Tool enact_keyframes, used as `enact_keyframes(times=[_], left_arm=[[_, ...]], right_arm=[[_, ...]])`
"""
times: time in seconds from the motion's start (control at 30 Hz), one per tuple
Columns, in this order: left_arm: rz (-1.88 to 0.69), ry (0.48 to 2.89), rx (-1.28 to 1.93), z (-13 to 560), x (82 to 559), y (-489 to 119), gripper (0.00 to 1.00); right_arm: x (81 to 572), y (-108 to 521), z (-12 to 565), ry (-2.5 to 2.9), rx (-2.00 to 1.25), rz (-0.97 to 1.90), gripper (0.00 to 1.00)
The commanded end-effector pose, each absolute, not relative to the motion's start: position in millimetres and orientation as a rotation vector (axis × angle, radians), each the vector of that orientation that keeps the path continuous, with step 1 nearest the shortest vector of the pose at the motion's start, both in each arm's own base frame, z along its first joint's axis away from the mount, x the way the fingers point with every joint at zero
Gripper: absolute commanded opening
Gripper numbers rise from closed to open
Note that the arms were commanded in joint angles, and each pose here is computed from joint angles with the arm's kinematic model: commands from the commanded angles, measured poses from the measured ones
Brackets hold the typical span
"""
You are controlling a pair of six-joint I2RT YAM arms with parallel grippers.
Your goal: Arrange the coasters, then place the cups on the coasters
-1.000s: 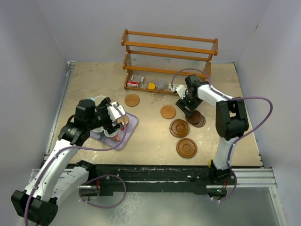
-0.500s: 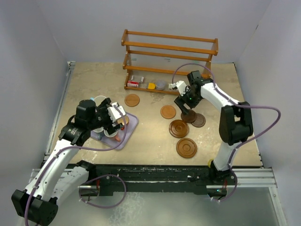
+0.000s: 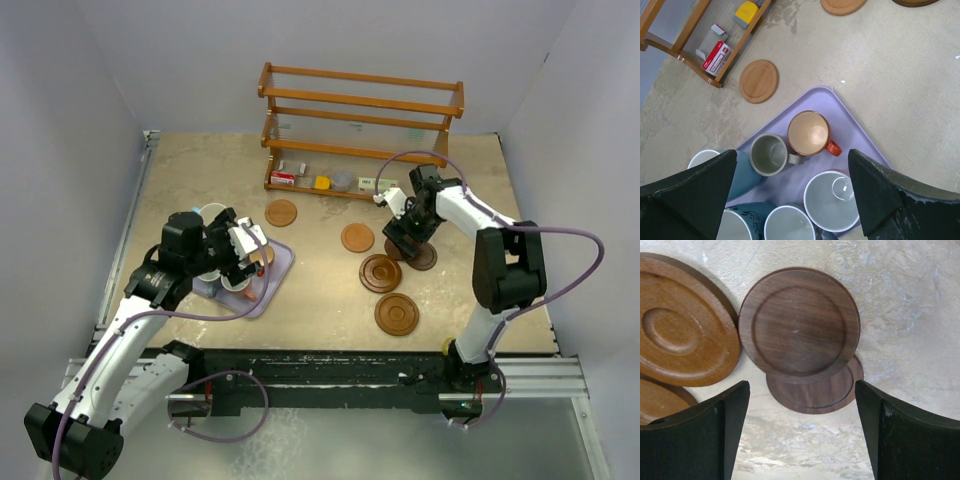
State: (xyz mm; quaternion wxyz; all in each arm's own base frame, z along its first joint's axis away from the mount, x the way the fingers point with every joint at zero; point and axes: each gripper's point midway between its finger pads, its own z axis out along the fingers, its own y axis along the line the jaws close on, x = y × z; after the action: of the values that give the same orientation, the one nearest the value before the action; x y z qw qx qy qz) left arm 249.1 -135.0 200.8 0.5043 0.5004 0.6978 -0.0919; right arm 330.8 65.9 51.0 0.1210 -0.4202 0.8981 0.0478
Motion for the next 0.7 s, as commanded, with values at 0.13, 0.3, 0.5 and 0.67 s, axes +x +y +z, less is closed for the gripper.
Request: enact_keyframes(times=[0.13,0.3,0.5,0.67], left_arm=[[-0.224,1.621,1.215,214.9,251.0,-140.3,0.89],[-0.224,1.626,1.215,214.0,251.3,-140.1,0.89],[-0.225,1.632,1.217,211.6,251.1,-139.9,0.89],[-0.222,1.631,1.216,212.7,251.5,-139.8,0.89]], right_arm=[[345.9,61.4,35.1,2.609,-1.317,0.059,0.88],[350.4,68.3,29.9,2.608,-1.336,0.083,0.87],[358.1,88.4,28.1,2.564,-1.392,0.084,0.86],[365.7,105.8,26.1,2.544,-1.433,0.079,0.84]])
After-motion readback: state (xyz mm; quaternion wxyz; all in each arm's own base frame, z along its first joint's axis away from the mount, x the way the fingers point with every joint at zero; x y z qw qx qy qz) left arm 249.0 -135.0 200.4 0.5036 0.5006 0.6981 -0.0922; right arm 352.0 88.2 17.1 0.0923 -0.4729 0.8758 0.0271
